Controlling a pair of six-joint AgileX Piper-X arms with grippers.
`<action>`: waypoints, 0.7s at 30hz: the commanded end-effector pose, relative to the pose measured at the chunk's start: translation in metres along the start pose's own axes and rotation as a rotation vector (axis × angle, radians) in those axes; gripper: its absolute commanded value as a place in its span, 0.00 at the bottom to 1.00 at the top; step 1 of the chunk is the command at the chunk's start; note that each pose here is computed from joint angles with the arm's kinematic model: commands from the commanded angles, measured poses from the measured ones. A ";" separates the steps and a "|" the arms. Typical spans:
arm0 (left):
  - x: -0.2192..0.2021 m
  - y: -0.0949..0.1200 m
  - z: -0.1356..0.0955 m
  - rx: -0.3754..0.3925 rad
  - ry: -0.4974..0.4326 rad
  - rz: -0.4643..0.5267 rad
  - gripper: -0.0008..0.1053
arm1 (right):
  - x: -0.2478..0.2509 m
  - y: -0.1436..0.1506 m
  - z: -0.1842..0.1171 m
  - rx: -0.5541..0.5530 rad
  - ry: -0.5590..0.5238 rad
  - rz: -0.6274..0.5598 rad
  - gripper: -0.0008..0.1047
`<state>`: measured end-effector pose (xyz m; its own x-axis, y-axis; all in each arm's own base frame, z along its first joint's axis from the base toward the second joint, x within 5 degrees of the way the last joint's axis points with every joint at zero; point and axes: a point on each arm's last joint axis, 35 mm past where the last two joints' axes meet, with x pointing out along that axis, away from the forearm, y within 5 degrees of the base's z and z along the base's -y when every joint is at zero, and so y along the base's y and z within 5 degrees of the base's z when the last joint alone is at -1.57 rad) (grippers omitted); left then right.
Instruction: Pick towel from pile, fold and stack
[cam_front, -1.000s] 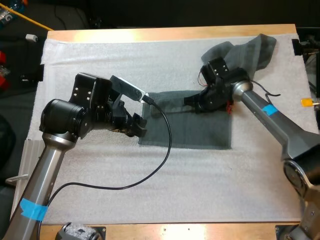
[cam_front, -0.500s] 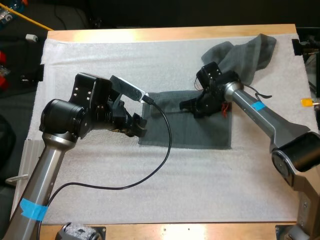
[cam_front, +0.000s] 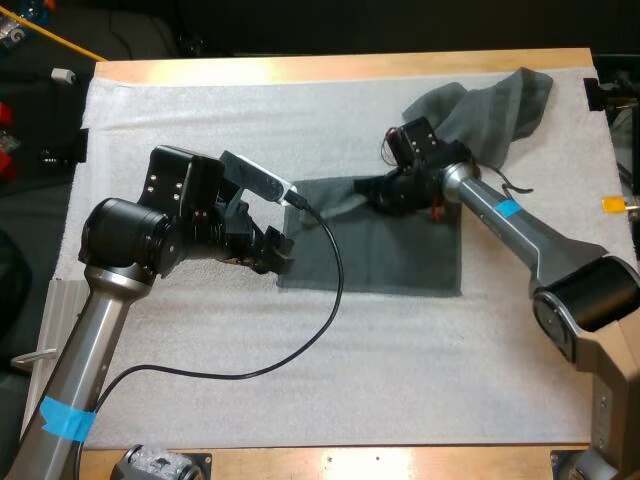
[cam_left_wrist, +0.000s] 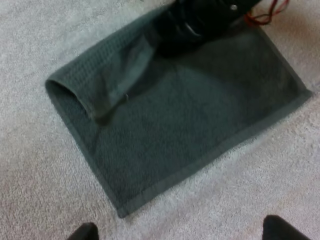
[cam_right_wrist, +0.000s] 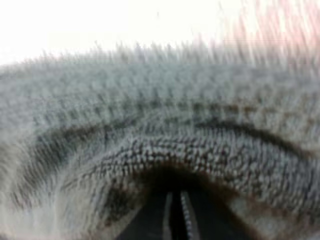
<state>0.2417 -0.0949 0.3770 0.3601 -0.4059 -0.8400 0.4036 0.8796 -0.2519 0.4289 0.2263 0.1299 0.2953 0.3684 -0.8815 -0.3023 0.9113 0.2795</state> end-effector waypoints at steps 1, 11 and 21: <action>-0.003 -0.002 -0.001 -0.003 -0.006 -0.009 0.59 | 0.004 -0.002 0.007 0.013 -0.066 -0.032 0.01; -0.003 -0.002 -0.001 -0.003 -0.006 -0.009 0.59 | -0.037 0.013 0.071 0.035 -0.454 -0.111 0.01; -0.003 -0.002 0.000 -0.002 -0.007 -0.009 0.59 | -0.096 0.030 0.083 -0.104 -0.498 -0.162 0.01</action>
<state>0.2417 -0.0949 0.3770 0.3601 -0.4059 -0.8400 0.4036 0.8796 -0.2519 0.4686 0.2355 0.2424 0.7218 0.2893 -0.6287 -0.2834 0.9523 0.1129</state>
